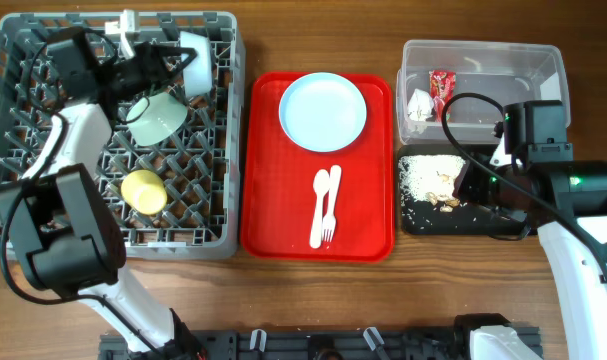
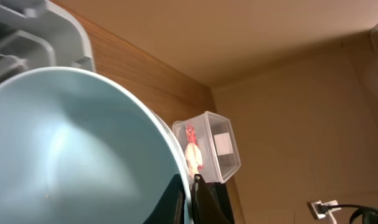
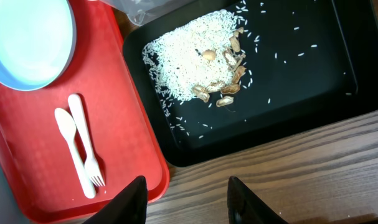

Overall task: Sort waste into correct bins and load items into the dishwasher rack
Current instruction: 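Carry the light-blue bowl into the rack and release it, then reach the left gripper to the white spoon on the red tray and grasp it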

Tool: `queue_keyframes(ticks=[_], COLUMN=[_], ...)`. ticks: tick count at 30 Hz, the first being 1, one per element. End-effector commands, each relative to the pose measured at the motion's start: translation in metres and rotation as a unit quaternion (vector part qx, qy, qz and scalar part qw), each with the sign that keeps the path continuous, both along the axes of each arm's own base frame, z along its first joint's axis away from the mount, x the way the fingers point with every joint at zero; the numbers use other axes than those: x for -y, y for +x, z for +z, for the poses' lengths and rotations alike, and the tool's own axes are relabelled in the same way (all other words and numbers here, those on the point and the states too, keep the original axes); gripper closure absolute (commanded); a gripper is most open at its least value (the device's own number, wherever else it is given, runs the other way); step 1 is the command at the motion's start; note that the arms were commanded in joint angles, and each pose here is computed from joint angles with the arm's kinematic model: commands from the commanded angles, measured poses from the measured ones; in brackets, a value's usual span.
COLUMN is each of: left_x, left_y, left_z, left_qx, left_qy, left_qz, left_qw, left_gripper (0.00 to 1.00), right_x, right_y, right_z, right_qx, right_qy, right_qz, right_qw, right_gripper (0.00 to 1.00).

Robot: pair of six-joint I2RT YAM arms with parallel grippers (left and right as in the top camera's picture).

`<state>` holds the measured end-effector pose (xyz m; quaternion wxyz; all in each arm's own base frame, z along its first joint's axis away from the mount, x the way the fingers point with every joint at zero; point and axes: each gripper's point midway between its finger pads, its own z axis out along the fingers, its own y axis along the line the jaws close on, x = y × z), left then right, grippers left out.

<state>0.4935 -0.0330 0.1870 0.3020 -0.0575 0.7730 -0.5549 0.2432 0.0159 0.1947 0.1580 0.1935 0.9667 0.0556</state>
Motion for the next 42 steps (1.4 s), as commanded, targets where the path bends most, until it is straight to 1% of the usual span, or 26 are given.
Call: queue_keyframes(ticks=[1, 4, 5, 6, 8, 9, 10, 11, 12, 13, 15, 16, 18, 20, 24, 27, 28, 30, 31, 32, 35, 37, 39, 40, 42], left_x=[-0.037, -0.055, -0.062, -0.067, -0.079, -0.084, -0.093, -0.099, -0.103, -0.108, -0.123, -0.131, -0.150, -0.161, -0.169, -0.163, -0.159, -0.146, -0.133, -0.110, -0.064, -0.022, 0.004, 0.026, 0.069], left_y=[0.002, 0.001, 0.000, -0.001, -0.002, -0.003, -0.005, -0.006, -0.007, -0.009, -0.013, -0.015, -0.021, -0.027, -0.038, -0.051, -0.058, -0.069, -0.076, -0.085, -0.101, -0.119, -0.128, -0.133, -0.144], left_z=[-0.021, -0.028, -0.029, -0.029, -0.029, -0.029, -0.030, -0.030, -0.029, -0.028, -0.022, -0.018, -0.015, -0.004, 0.024, 0.036, 0.036, 0.035, 0.034, 0.032, 0.018, -0.001, -0.009, -0.012, -0.017], left_qx=[-0.041, -0.062, -0.064, -0.065, -0.067, -0.069, -0.074, -0.075, -0.075, -0.076, -0.074, -0.072, -0.083, -0.080, -0.069, -0.080, -0.096, -0.124, -0.142, -0.160, -0.199, -0.236, -0.237, -0.229, -0.208], left_qy=[-0.013, -0.013, -0.013, -0.014, -0.016, -0.017, -0.019, -0.020, -0.021, -0.021, -0.022, -0.020, -0.007, 0.000, 0.028, 0.107, 0.139, 0.181, 0.200, 0.221, 0.272, 0.332, 0.370, 0.393, 0.420], left_qz=[0.042, 0.069, 0.075, 0.080, 0.092, 0.098, 0.107, 0.113, 0.118, 0.124, 0.140, 0.150, 0.188, 0.207, 0.239, 0.277, 0.292, 0.304, 0.303, 0.287, 0.248, 0.211, 0.182, 0.156, 0.104], left_qw=[0.998, 0.996, 0.995, 0.995, 0.993, 0.993, 0.991, 0.991, 0.990, 0.989, 0.987, 0.986, 0.979, 0.975, 0.968, 0.952, 0.941, 0.927, 0.921, 0.918, 0.908, 0.889, 0.879, 0.877, 0.877], left_gripper=[0.94, 0.83, 0.71, 0.63, 0.55, 0.48, 0.34, 0.30, 0.30, 0.26, 0.04, 0.00, 0.00, 0.00, 0.00, 0.00, 0.00, 0.00, 0.00, 0.00, 0.00, 0.00, 0.00, 0.00, 0.00], right_x=[0.002, 0.002, 0.002, 0.002, 0.002, 0.002, 0.002, 0.002, 0.002, 0.002, 0.002, 0.002, 0.002, 0.002, 0.002, 0.002, 0.002, 0.002, 0.002, 0.002, 0.002, 0.002, 0.002, 0.002, 0.002], right_y=[0.000, 0.000, 0.000, 0.000, 0.000, -0.001, -0.001, -0.001, -0.001, -0.001, -0.001, -0.001, -0.001, -0.001, -0.001, -0.001, -0.001, -0.001, -0.001, -0.001, -0.001, -0.001, -0.001, -0.001, -0.001], right_z=[0.005, 0.005, 0.005, 0.005, 0.005, 0.004, 0.004, 0.004, 0.004, 0.004, 0.005, 0.004, 0.005, 0.005, 0.005, 0.004, 0.005, 0.005, 0.004, 0.004, 0.004, 0.004, 0.005, 0.004, 0.004], right_qx=[0.007, 0.007, 0.007, 0.008, 0.007, 0.006, 0.006, 0.006, 0.006, 0.006, 0.006, 0.006, 0.006, 0.006, 0.006, 0.006, 0.006, 0.006, 0.006, 0.006, 0.006, 0.006, 0.006, 0.006, 0.006], right_qy=[-0.007, -0.007, -0.006, -0.006, -0.006, -0.006, -0.007, -0.007, -0.007, -0.006, -0.007, -0.007, -0.007, -0.007, -0.007, -0.007, -0.007, -0.007, -0.007, -0.007, -0.007, -0.007, -0.007, -0.007, -0.007], right_qz=[0.007, 0.007, 0.007, 0.007, 0.007, 0.007, 0.007, 0.007, 0.007, 0.007, 0.007, 0.007, 0.007, 0.007, 0.007, 0.007, 0.007, 0.007, 0.007, 0.007, 0.008, 0.008, 0.008, 0.008, 0.008], right_qw=[1.000, 1.000, 1.000, 1.000, 1.000, 1.000, 1.000, 1.000, 1.000, 1.000, 1.000, 1.000, 1.000, 1.000, 1.000, 1.000, 1.000, 1.000, 1.000, 1.000, 1.000, 1.000, 1.000, 1.000, 1.000], right_gripper=[0.58, 0.58, 0.58, 0.58, 0.58, 0.58, 0.58, 0.58, 0.58, 0.58, 0.58, 0.58, 0.58, 0.58, 0.58, 0.57, 0.56, 0.55, 0.55, 0.54, 0.55, 0.55, 0.55, 0.55, 0.55])
